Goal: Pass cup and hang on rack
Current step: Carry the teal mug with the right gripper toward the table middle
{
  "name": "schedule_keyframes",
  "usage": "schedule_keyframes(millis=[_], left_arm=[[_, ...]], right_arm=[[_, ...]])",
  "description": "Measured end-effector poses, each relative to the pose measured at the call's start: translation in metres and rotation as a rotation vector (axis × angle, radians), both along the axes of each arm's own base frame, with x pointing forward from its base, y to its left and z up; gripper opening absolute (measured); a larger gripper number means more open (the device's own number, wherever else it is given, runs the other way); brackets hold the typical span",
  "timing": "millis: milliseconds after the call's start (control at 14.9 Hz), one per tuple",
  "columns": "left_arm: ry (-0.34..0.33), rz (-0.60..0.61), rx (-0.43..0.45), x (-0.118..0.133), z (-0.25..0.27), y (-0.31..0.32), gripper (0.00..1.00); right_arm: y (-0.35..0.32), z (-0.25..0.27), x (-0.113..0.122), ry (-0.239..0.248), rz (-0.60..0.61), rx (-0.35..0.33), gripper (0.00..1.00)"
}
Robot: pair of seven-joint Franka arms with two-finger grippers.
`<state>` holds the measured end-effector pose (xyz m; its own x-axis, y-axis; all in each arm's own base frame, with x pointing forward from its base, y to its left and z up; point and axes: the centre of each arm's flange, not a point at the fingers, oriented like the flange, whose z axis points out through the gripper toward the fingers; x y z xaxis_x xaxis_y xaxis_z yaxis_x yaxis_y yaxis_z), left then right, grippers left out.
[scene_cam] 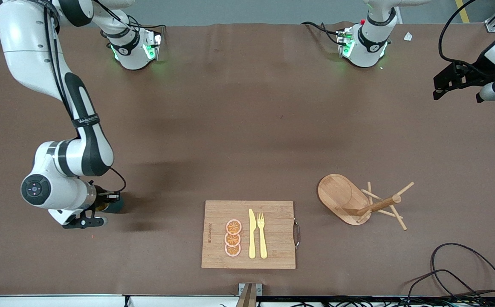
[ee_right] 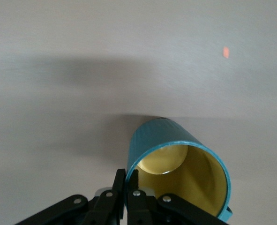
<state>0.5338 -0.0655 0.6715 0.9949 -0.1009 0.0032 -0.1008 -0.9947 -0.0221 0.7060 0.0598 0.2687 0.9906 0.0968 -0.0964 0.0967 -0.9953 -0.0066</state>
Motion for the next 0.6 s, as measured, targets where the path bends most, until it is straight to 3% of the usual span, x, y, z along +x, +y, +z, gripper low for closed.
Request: schedule_keyframes(millis=[336, 605], left_arm=[[-0.003, 0.003, 0.000, 0.000, 0.001, 0.002, 1.00], [-0.010, 0.010, -0.001, 0.000, 0.005, 0.005, 1.00]], right_arm=[[0.100, 0.055, -0.004, 0.019, 0.042, 0.100, 0.05], [0.191, 0.071, -0.027, 0.029, -0.009, 0.137, 0.05]])
